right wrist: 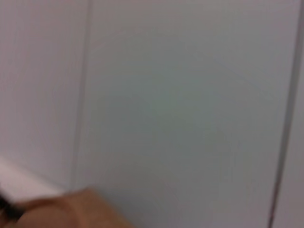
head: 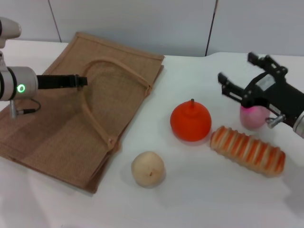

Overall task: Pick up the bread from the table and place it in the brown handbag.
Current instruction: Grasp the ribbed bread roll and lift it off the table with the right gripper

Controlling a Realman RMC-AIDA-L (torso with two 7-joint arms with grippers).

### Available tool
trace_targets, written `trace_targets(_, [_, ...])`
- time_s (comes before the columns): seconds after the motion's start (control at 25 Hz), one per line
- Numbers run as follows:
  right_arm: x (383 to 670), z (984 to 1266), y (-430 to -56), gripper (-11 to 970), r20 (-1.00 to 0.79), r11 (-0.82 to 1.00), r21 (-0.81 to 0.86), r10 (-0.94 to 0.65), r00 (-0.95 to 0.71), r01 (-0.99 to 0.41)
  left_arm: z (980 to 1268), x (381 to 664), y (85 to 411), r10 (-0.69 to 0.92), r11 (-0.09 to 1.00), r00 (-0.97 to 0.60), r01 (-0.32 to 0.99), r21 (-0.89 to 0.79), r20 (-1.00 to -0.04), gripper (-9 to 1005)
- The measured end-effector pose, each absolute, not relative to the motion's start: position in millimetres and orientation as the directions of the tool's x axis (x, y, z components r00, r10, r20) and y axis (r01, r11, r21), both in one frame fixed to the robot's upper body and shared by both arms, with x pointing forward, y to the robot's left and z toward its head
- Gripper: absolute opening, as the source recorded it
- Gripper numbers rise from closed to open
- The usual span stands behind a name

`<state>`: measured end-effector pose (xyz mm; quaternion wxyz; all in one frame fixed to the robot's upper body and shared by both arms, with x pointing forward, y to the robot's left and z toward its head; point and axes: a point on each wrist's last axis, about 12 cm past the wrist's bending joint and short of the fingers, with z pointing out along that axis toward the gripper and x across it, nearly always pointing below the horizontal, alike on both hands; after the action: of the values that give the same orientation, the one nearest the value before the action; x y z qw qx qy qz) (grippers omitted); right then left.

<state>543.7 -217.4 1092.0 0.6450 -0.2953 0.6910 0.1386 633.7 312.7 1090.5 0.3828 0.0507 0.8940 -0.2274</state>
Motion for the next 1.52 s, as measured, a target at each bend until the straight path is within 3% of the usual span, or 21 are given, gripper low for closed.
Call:
trace_targets(0.24, [545.2,1114.1,-208.5,833,-0.917,0.673,-0.233,-0.393,-0.072,-0.702,1088.5,631.6,314.5,-0.096,0.889,-0.699,0.261,-0.378,-0.709,122])
trace_targets(0.52, [543.6,1137.5,-212.3,824,-0.833,0.617,-0.303,-0.542,-0.114,-0.726,1089.2,631.6,316.2,-0.103,0.889,-0.691,0.258,-0.378,-0.716,122])
trace_targets(0.84, [552.5,1139.7,-201.4,815,-0.680,0.519,-0.355,-0.714,-0.166,-0.778,1089.1,630.7,315.3,-0.112,0.882,-0.672,0.272,-0.385,-0.732,122])
trace_targets(1.04, [552.9,1148.9,-202.3,809,-0.674,0.459,-0.308,-0.724,-0.149,-0.833,1089.4,631.0,315.3,-0.112,0.882,-0.671,0.273,-0.385,-0.733,122])
trace_targets(1.52, [572.1,1126.6,-225.4,795,-0.588,0.470,-0.162,-0.752,-0.297,-0.867,1093.2,632.1,312.7,-0.133,0.866,-0.655,0.288,-0.409,-0.744,121])
